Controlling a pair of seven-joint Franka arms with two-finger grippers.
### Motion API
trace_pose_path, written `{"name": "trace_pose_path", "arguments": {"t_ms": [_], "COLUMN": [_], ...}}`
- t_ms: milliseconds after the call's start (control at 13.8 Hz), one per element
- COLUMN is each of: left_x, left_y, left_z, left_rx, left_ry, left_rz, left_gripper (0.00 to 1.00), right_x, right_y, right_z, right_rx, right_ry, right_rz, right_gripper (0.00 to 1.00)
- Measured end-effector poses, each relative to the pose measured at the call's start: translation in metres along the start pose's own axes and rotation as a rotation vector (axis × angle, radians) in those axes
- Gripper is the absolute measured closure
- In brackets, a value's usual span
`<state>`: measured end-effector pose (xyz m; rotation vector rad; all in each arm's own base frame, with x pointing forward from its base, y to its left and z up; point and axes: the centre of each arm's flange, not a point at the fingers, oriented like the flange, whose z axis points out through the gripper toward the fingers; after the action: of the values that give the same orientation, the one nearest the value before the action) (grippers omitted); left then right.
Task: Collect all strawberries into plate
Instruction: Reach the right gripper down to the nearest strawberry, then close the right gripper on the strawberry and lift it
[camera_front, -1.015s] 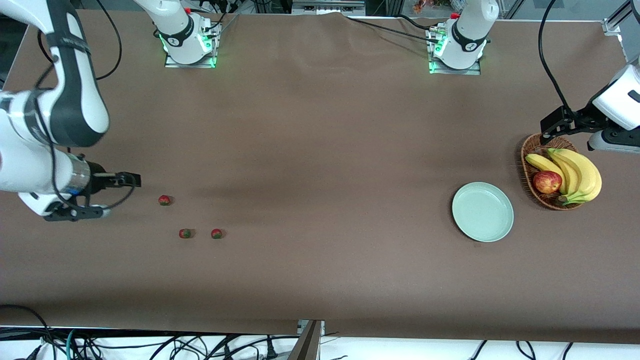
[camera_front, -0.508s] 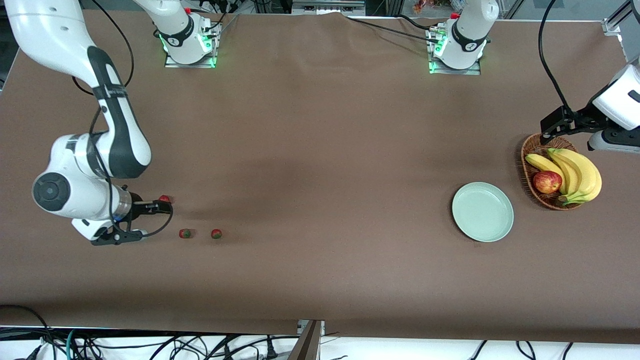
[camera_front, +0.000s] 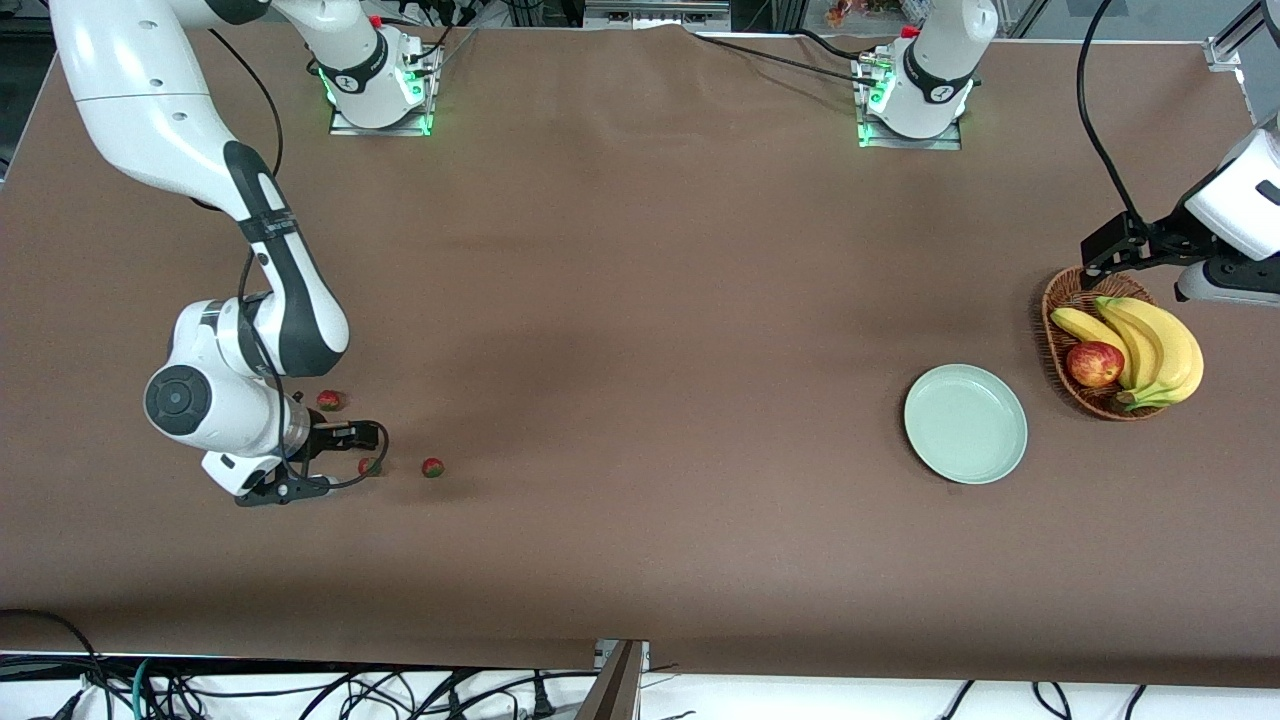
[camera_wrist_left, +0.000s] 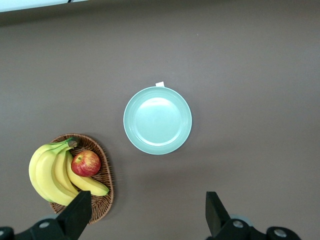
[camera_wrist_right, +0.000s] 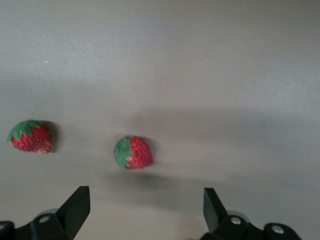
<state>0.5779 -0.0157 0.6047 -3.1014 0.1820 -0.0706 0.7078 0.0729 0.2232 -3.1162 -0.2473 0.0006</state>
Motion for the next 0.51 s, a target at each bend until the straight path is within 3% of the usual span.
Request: {"name": "trace_pose_path", "arguments": {"t_ms": [218,508], "left_x": [0.0,0.0], "left_y": [0.0,0.0], "left_z": [0.0,0.0], "left_rx": [0.0,0.0], "left_ry": [0.0,0.0], "left_rz": [0.0,0.0], "left_gripper": [0.0,0.0], "right_x": [0.005,0.005], "right_y": [-0.006,-0.007], "right_z": [0.011,0.031], "right_rx": [0.0,0.0], "right_ry": [0.045,0.059], "right_rz": [-0.01,-0.011], "right_gripper": [0.0,0.0]}}
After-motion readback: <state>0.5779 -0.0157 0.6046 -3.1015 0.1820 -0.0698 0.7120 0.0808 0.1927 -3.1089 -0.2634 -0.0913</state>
